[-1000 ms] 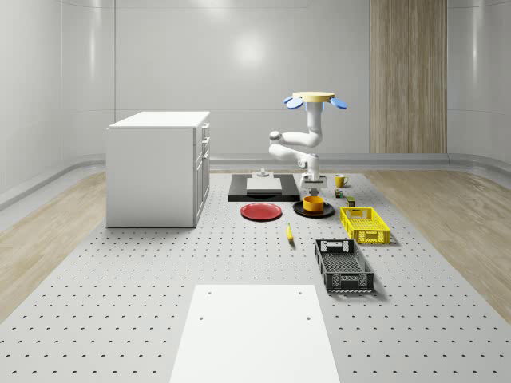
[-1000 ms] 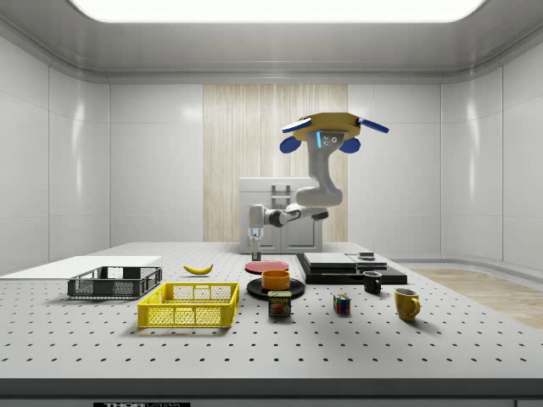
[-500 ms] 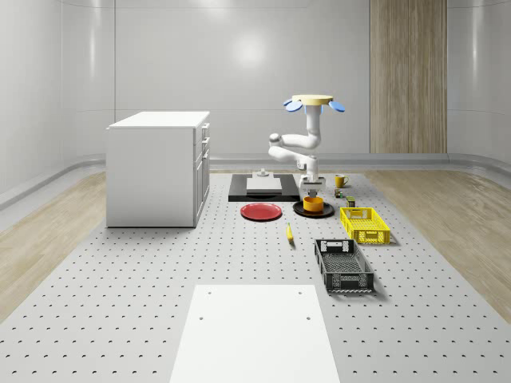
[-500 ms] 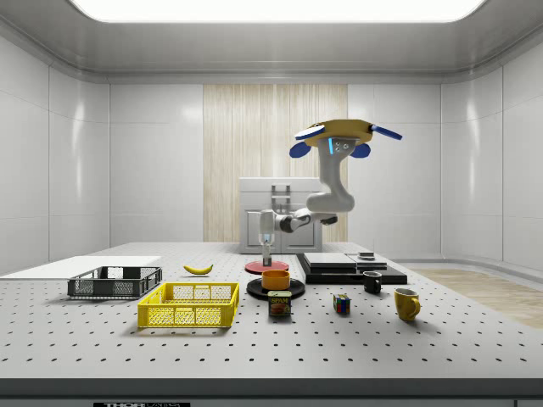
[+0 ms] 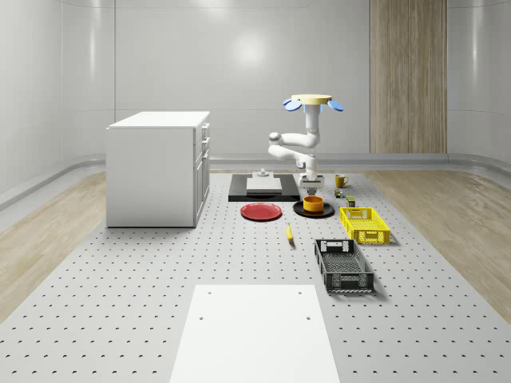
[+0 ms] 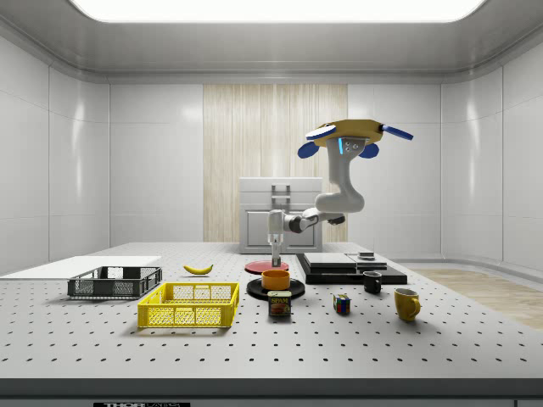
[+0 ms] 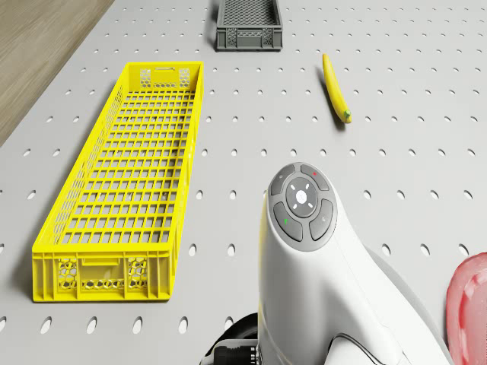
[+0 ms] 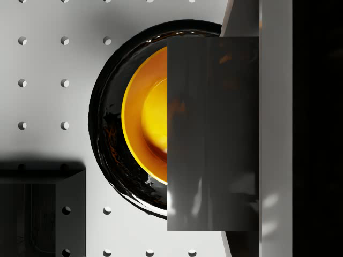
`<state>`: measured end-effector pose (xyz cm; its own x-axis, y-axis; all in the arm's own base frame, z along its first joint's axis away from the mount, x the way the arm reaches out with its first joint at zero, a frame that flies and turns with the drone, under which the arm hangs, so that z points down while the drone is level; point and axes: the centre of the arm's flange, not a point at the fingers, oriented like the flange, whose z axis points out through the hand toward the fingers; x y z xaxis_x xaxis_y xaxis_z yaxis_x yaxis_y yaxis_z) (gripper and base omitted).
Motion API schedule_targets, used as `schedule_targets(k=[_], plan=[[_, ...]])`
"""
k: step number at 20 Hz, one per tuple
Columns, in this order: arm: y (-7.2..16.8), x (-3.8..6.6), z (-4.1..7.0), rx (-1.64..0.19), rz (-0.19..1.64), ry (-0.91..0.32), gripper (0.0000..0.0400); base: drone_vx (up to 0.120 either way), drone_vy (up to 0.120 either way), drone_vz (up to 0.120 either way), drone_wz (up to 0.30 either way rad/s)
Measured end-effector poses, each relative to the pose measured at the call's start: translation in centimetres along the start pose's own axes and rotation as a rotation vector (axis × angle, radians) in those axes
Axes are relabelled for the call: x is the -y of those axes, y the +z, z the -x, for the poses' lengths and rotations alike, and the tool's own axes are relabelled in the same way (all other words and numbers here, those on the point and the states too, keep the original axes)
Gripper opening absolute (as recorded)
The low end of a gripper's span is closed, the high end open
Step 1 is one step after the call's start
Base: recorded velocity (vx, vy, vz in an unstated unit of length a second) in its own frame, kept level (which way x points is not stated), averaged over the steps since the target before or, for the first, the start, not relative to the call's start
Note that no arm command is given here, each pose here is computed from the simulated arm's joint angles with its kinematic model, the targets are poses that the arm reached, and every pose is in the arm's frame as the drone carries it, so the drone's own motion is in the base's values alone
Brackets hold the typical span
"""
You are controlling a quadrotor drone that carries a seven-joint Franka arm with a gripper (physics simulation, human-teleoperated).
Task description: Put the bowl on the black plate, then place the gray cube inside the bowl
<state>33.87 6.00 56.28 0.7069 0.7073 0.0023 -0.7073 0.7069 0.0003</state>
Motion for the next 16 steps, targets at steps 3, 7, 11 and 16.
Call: schedule_targets(k=[3, 7, 11, 16], plan=[[1.0, 0.0, 0.0, 0.000, 0.000, 0.000, 0.0250, 0.000, 0.000, 0.000, 0.000], [2.4, 0.1, 0.1, 0.000, 0.000, 0.000, 0.0250, 0.000, 0.000, 0.000, 0.000], [3.4, 0.6, 0.6, 0.000, 0.000, 0.000, 0.0250, 0.000, 0.000, 0.000, 0.000], [4.9, 0.8, 0.8, 0.000, 0.000, 0.000, 0.0250, 0.000, 0.000, 0.000, 0.000]])
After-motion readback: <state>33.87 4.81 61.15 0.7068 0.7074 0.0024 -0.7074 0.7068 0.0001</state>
